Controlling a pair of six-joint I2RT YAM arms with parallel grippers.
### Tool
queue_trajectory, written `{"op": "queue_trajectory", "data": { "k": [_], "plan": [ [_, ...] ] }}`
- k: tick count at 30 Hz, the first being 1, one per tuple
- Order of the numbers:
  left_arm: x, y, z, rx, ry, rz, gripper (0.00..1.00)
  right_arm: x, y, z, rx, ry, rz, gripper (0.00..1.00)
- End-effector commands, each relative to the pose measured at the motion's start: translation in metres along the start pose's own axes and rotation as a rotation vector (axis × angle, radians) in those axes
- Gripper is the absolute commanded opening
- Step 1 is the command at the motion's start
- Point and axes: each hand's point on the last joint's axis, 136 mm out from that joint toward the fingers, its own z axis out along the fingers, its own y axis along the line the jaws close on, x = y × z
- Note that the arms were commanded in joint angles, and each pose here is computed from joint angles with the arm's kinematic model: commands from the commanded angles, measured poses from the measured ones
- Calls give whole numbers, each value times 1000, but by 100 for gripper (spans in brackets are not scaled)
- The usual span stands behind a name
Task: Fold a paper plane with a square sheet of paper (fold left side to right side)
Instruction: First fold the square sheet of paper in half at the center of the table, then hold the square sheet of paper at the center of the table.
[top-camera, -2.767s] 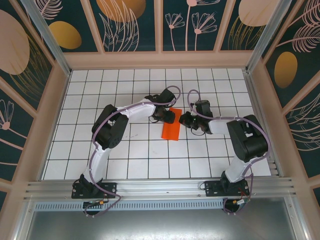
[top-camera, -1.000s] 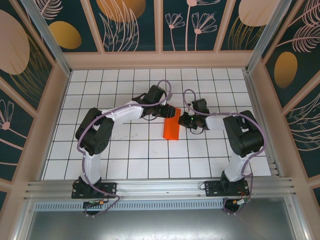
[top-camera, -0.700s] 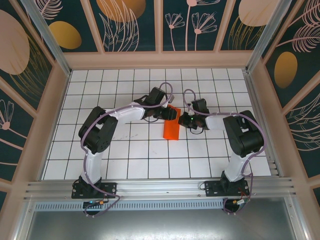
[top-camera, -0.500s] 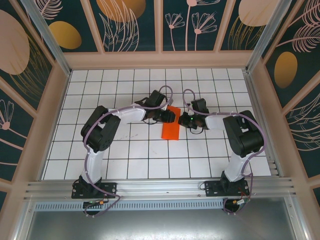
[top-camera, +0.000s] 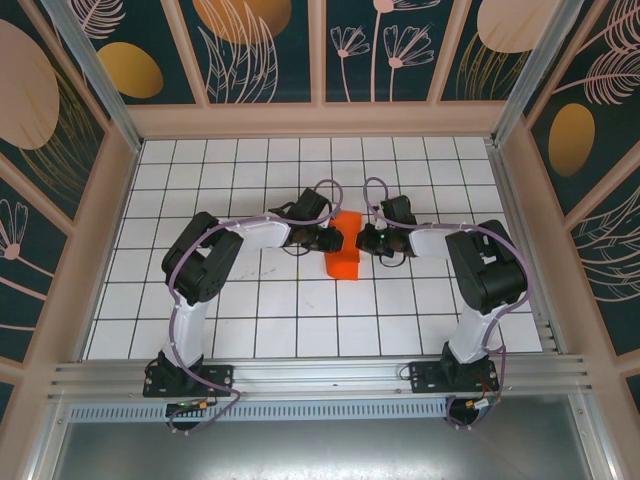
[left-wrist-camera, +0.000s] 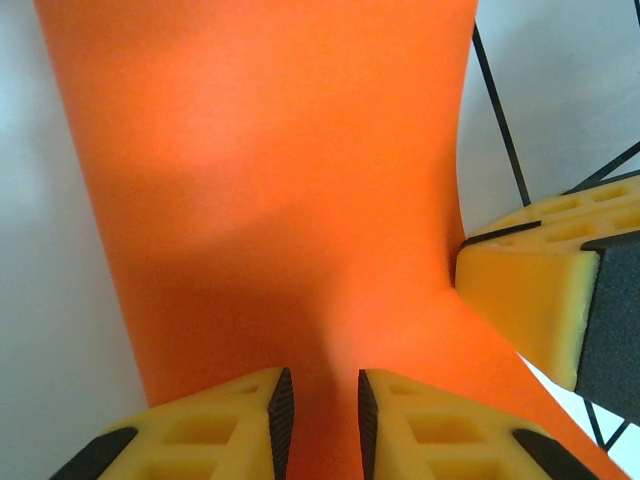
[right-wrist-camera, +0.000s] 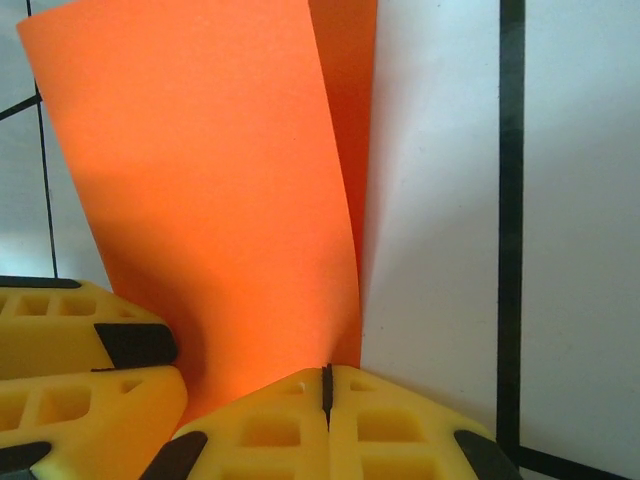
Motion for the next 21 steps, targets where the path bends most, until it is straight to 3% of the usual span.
{"op": "queue_trajectory", "data": {
  "k": [1, 10, 15, 21],
  "plan": [
    [18, 21, 1, -58, 35, -23, 28, 41, -46, 12, 177, 124, 37, 0],
    [7, 34, -34, -56, -31, -47, 26, 40, -45, 12, 170, 124, 34, 0],
    [-12, 6, -49, 59, -102, -15, 24, 39, -41, 12, 157, 121, 33, 0],
    [-21, -22, -39, 192, -110, -1, 22, 40, -40, 12, 155, 121, 31, 0]
  ]
}}
